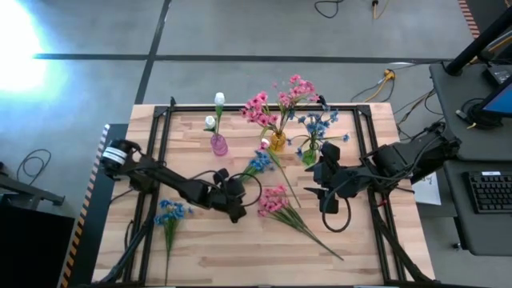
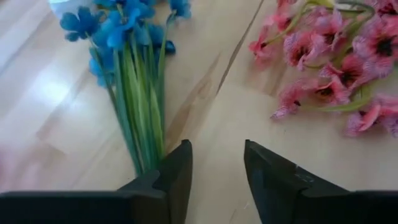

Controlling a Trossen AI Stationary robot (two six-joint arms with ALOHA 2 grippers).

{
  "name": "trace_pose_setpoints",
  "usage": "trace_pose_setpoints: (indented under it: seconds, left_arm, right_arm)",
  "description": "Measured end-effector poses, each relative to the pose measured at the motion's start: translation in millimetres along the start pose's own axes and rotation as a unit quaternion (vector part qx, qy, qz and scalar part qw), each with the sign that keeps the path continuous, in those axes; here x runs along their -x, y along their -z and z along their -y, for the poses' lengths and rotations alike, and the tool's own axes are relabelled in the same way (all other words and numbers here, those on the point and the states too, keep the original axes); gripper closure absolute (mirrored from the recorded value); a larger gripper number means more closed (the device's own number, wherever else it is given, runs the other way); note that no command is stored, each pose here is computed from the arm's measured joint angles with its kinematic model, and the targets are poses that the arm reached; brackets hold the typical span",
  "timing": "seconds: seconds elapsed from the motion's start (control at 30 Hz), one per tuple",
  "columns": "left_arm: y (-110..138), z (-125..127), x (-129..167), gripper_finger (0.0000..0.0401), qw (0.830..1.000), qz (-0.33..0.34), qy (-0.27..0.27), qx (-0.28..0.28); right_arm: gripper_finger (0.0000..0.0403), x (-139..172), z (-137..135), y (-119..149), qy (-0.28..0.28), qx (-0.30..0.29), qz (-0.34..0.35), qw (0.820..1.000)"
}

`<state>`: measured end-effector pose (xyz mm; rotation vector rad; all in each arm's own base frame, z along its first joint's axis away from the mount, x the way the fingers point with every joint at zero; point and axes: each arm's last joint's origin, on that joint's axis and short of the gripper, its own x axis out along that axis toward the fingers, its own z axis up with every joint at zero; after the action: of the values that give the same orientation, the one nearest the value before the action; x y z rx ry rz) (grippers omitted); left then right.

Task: Sort flowers into vase by color
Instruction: Put the top blue flowers into the green vase

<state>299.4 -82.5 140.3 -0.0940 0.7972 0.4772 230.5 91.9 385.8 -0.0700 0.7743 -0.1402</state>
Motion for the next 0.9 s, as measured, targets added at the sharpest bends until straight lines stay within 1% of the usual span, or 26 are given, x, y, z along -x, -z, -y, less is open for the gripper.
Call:
trace_pose_setpoints:
  seconds: [0.07, 0.13, 0.23, 0.33, 0.43, 0.53, 0.63, 0.73, 0.9]
  left_arm:
    - [0, -3, 3, 0.0253, 1.0, -0.003, -0.011, -0.011]
    - [3, -6, 3, 0.0236, 0.999, -0.004, -0.034, -0.022]
    - [8, -10, 2, 0.0212, 0.998, 0.005, -0.059, -0.024]
    - [13, -13, -1, 0.0197, 0.998, 0.01, -0.062, -0.022]
    - [23, -18, -7, 0.0194, 0.998, 0.014, -0.061, -0.013]
    - [31, -22, -11, 0.0202, 0.998, 0.026, -0.056, 0.002]
    - [37, -26, -14, 0.022, 0.998, 0.036, -0.051, 0.017]
    - [45, -31, -15, 0.0248, 0.997, 0.032, -0.055, 0.034]
    - [54, -36, -16, 0.0305, 0.996, 0.026, -0.059, 0.055]
  right_arm:
    - [0.0158, 0, 0, 0, 0.0, 0.0, 0.0, 1.0]
    - [0.0158, 0, 0, 0, 0.0, 0.002, 0.0, 1.0]
    - [0.0158, 0, 0, 0, 0.0, 0.002, 0.0, 1.0]
    - [0.0158, 0, 0, 0, 0.001, 0.003, 0.0, 1.0]
    - [0.0158, 0, 1, 0, 0.01, 0.004, 0.003, 1.0]
    - [0.0158, -1, 1, 1, 0.022, 0.005, 0.005, 1.0]
    - [0.0158, -2, 1, 1, 0.027, 0.006, 0.004, 1.0]
    - [0.0158, -4, 1, 3, 0.028, 0.006, 0.0, 1.0]
    - [0.0158, -7, 0, 6, 0.03, 0.009, -0.005, 0.999]
